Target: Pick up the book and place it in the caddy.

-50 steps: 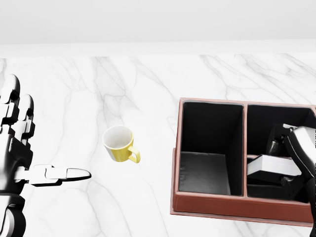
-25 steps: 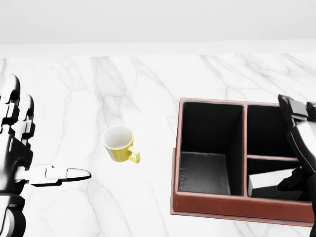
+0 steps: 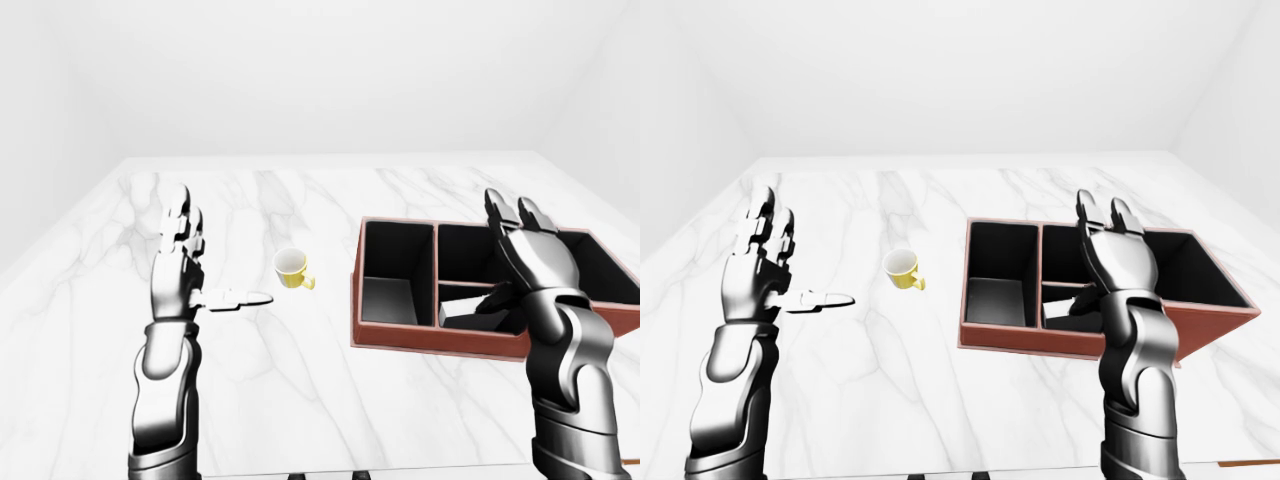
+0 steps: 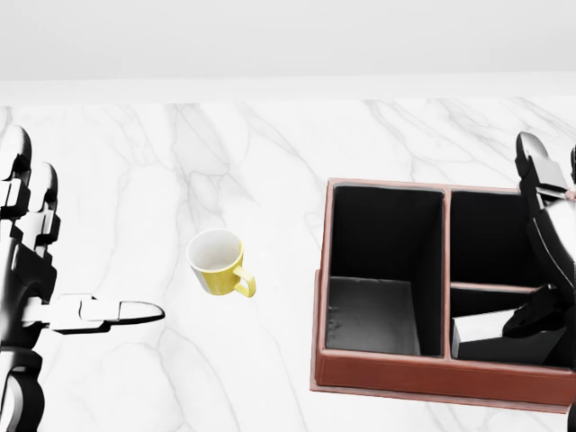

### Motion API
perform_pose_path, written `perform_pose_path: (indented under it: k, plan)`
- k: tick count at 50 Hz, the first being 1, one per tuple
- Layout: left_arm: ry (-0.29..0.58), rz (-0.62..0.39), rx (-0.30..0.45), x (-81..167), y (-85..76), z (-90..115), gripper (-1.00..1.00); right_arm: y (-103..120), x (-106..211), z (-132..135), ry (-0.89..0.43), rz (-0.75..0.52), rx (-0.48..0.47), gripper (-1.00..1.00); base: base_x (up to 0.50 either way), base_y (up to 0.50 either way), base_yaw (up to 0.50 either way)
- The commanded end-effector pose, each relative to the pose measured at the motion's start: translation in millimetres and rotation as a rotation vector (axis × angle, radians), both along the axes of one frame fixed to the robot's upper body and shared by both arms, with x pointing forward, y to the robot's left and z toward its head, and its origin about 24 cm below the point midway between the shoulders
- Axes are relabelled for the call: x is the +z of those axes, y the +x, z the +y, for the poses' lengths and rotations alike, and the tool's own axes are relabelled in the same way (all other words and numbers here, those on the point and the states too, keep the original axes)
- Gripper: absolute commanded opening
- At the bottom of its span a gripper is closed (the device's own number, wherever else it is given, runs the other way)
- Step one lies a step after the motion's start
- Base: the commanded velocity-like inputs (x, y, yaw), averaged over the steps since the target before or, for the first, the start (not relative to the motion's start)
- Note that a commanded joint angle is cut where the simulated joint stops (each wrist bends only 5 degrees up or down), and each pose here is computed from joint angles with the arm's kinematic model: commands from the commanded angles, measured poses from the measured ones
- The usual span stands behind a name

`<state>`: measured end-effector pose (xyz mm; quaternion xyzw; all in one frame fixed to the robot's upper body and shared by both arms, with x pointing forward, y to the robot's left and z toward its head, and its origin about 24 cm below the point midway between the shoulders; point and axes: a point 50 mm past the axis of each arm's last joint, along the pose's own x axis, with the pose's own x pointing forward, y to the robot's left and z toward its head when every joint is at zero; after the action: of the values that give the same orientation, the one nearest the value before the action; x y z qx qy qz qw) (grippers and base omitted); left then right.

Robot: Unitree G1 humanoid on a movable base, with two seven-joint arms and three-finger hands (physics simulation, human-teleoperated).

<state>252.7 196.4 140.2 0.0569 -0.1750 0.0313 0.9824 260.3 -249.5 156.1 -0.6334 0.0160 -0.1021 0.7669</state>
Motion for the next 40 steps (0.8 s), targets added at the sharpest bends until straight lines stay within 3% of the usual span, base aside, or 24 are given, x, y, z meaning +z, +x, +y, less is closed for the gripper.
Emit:
perform_pose_path:
  k: [1, 7, 14, 23, 31, 40]
  plan:
    - [0.009, -0.032, -0.002, 8, 0.2, 0, 1.0, 2, 43, 23, 0.079, -0.159, 0.151, 1.0, 0.0, 0.0, 0.0]
    - [0.018, -0.062, -0.002, 15, -1.9, 1, 1.0, -5, 77, 45, 0.136, -0.309, 0.316, 1.0, 0.0, 0.0, 0.0]
    - [0.033, -0.112, -0.007, 26, -6.1, -1, 1.0, -13, 92, 58, 0.256, -0.443, 0.452, 1.0, 0.0, 0.0, 0.0]
    - [0.047, -0.159, -0.013, 36, -9.9, -3, 1.0, -31, 109, 74, 0.499, -0.632, 0.662, 1.0, 0.0, 0.0, 0.0]
    - [0.054, -0.187, -0.016, 42, -13.3, -5, 1.0, -38, 109, 71, 0.706, -0.729, 0.728, 1.0, 0.0, 0.0, 0.0]
    - [0.058, -0.213, -0.021, 46, -17.2, -9, 1.0, -41, 96, 80, 0.822, -0.7, 0.761, 1.0, 0.0, 0.0, 0.0]
